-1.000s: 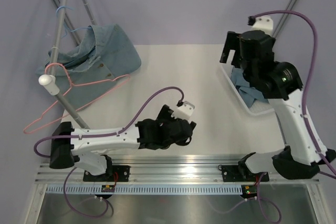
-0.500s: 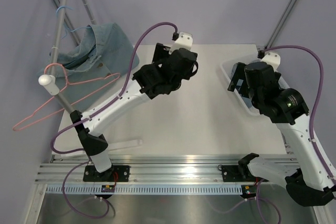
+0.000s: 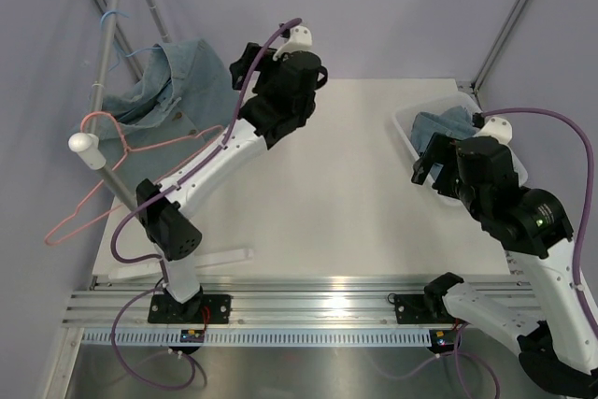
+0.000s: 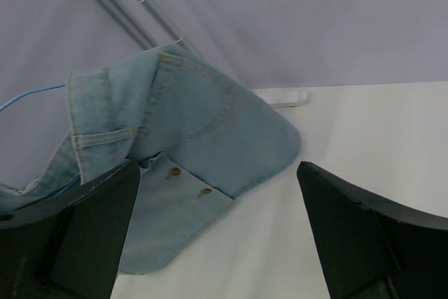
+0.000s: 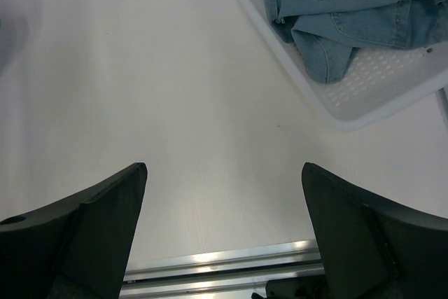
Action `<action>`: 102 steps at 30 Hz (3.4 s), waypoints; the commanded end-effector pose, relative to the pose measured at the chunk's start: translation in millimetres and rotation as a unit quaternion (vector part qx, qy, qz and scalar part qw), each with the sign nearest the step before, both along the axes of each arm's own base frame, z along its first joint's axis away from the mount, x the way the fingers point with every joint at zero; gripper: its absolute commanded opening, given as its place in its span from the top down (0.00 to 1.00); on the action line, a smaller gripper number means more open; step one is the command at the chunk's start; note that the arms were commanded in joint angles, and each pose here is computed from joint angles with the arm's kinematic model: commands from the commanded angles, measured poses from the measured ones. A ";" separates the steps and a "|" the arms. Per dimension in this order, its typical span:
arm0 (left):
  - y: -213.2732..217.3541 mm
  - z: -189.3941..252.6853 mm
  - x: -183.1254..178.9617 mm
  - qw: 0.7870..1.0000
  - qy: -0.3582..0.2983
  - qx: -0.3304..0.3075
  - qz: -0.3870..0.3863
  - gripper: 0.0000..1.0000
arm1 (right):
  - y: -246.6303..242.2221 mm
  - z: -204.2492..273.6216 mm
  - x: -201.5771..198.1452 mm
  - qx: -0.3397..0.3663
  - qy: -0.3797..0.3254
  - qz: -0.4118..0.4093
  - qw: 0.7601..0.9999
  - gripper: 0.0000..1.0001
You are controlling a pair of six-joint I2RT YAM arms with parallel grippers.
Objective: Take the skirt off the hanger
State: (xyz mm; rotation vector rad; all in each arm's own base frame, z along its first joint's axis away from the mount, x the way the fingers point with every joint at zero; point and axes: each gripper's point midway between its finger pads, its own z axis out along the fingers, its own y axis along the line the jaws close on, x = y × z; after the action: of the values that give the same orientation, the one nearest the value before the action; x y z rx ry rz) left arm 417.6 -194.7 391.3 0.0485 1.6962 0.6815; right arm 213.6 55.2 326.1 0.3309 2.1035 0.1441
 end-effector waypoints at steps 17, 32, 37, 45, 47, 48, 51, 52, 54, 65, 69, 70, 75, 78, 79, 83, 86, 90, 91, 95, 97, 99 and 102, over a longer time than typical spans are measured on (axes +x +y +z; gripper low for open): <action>140.4 6.9 24.5 0.973 -0.035 -0.010 0.229 0.01 | 14.6 -13.6 8.6 -0.001 0.009 0.035 0.999 0.01; 180.1 5.5 28.7 0.951 -0.051 0.005 0.305 0.01 | 22.1 -21.9 20.7 -0.024 0.021 0.054 0.998 0.00; 190.5 -3.8 37.8 0.948 -0.051 0.003 0.315 0.01 | 18.9 -20.1 17.3 -0.028 0.017 0.055 0.998 0.01; 198.1 -17.1 60.0 0.954 -0.013 0.013 0.299 0.01 | 16.7 -23.3 15.6 -0.037 0.020 0.058 0.997 0.01; 199.6 -19.9 62.5 0.956 -0.014 -0.008 0.292 0.01 | 15.9 -26.1 15.5 -0.041 0.022 0.059 0.997 0.01; 199.4 -22.3 66.8 0.960 -0.013 -0.018 0.281 0.01 | 15.9 -26.4 15.7 -0.041 0.021 0.059 0.997 0.01; 200.0 -27.3 67.7 0.959 -0.012 -0.023 0.281 0.03 | 16.3 -29.7 17.1 -0.044 0.022 0.059 0.997 0.01; 199.9 -28.6 67.4 0.959 -0.012 -0.025 0.281 0.04 | 16.8 -29.8 17.5 -0.043 0.022 0.060 0.997 0.01; 200.3 -34.0 65.6 0.960 -0.004 -0.027 0.278 0.07 | 17.4 -29.1 18.7 -0.043 0.021 0.060 0.997 0.01; 194.1 -54.9 57.3 0.964 0.008 -0.090 0.249 0.87 | 17.8 -26.1 18.1 -0.040 0.015 0.061 0.997 0.01; 189.8 -53.2 48.3 0.966 0.008 -0.098 0.240 1.00 | 22.2 -28.0 18.6 -0.031 0.019 0.066 0.997 0.00; 189.1 -55.2 46.0 0.966 0.012 -0.096 0.239 1.00 | 24.5 -28.8 19.2 -0.029 0.021 0.072 0.997 0.00; 178.0 -46.6 28.1 0.970 0.011 -0.098 0.221 1.00 | 52.5 -22.1 27.7 -0.011 0.008 0.140 0.990 0.00; 171.2 -47.4 17.0 0.973 0.018 -0.102 0.207 1.00 | 78.2 -13.2 39.9 0.002 -0.001 0.196 0.981 0.01; 169.8 -49.0 12.9 0.974 0.024 -0.101 0.204 1.00 | 86.9 -8.1 47.6 0.005 -0.002 0.208 0.978 0.00; 154.9 -62.7 -1.8 0.977 0.048 -0.112 0.174 1.00 | 128.3 22.1 65.6 0.030 -0.053 0.295 0.953 0.00; 144.8 -68.6 -12.0 0.977 0.061 -0.138 0.148 1.00 | 151.1 41.2 83.9 0.034 -0.085 0.335 0.938 0.00; 133.4 -83.4 -28.6 0.977 0.084 -0.149 0.124 1.00 | 184.3 46.7 111.9 0.023 -0.091 0.388 0.917 0.02; 127.4 -80.7 -33.6 0.978 0.083 -0.155 0.111 1.00 | 190.1 62.0 116.4 0.024 -0.112 0.394 0.912 0.02; 121.7 -80.2 -49.1 0.978 0.087 -0.165 0.090 1.00 | 218.7 73.2 131.7 0.017 -0.135 0.437 0.889 0.05; 117.6 -83.3 -55.4 0.977 0.093 -0.177 0.073 1.00 | 235.2 75.7 138.7 0.008 -0.151 0.461 0.874 0.10; 116.6 -74.6 -64.3 0.976 0.085 -0.195 0.056 1.00 | 246.2 76.8 145.2 -0.005 -0.168 0.481 0.860 0.16; 118.5 -68.5 -75.8 0.973 0.080 -0.211 0.040 1.00 | 255.5 83.3 156.2 0.001 -0.193 0.481 0.855 0.16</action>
State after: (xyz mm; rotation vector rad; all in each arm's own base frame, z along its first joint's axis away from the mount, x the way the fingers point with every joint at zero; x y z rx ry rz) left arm 353.1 -66.5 313.5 -0.2559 1.9820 0.5231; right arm 364.7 294.2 372.4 -0.6618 1.8609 0.7040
